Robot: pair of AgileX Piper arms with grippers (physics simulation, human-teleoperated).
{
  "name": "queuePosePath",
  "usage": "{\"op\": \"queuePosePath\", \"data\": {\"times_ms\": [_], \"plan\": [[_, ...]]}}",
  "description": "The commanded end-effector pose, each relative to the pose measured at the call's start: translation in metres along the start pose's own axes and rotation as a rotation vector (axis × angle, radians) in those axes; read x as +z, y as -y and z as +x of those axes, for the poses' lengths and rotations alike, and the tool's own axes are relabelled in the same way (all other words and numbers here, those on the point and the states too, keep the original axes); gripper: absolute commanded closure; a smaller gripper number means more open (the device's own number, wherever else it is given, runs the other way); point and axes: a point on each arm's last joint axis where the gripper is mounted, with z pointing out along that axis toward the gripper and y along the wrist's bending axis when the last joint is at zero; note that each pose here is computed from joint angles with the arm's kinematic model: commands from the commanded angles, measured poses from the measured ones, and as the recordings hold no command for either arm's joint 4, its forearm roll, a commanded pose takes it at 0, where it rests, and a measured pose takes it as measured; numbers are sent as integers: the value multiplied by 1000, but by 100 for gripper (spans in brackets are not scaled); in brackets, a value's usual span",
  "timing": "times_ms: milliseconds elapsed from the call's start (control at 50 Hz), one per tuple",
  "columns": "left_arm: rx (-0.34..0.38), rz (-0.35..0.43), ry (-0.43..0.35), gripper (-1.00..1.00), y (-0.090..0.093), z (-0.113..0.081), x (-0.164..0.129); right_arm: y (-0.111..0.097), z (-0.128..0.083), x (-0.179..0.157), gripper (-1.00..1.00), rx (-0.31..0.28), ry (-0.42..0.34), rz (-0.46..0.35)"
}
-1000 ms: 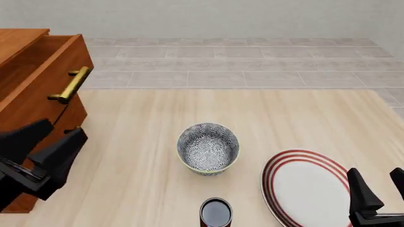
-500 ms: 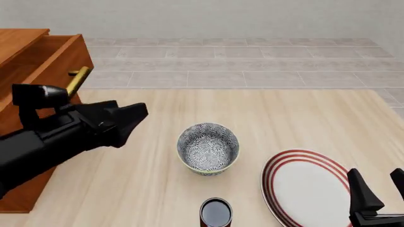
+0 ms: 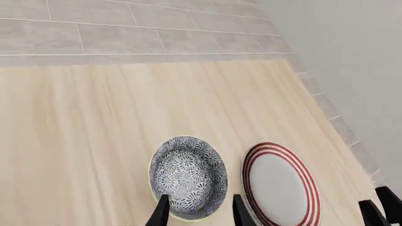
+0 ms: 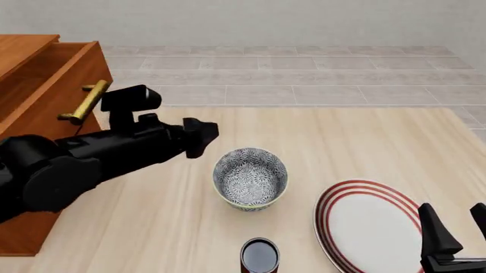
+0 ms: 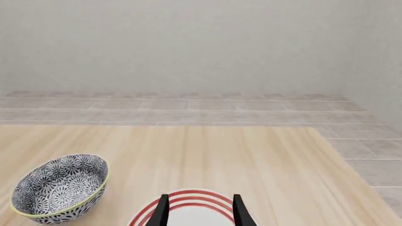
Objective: Put the bowl on top of the cabinet.
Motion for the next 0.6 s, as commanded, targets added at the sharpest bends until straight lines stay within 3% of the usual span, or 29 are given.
{"op": "queuePosePath", "data": {"times_ms": [20, 60, 240, 600], "plan": [[-83, -95, -33, -100, -23, -4, 26, 0, 0, 0, -100, -3, -1, -2], [-125, -115, -46, -100, -28, 0, 33, 0, 0, 0, -100, -4, -1, -3], [-146, -136, -63, -100, -34, 2, 51, 0, 0, 0, -100, -3, -2, -3], [-193, -125, -119, -100, -28, 19, 82, 0, 0, 0, -100, 4, 0, -2]]}}
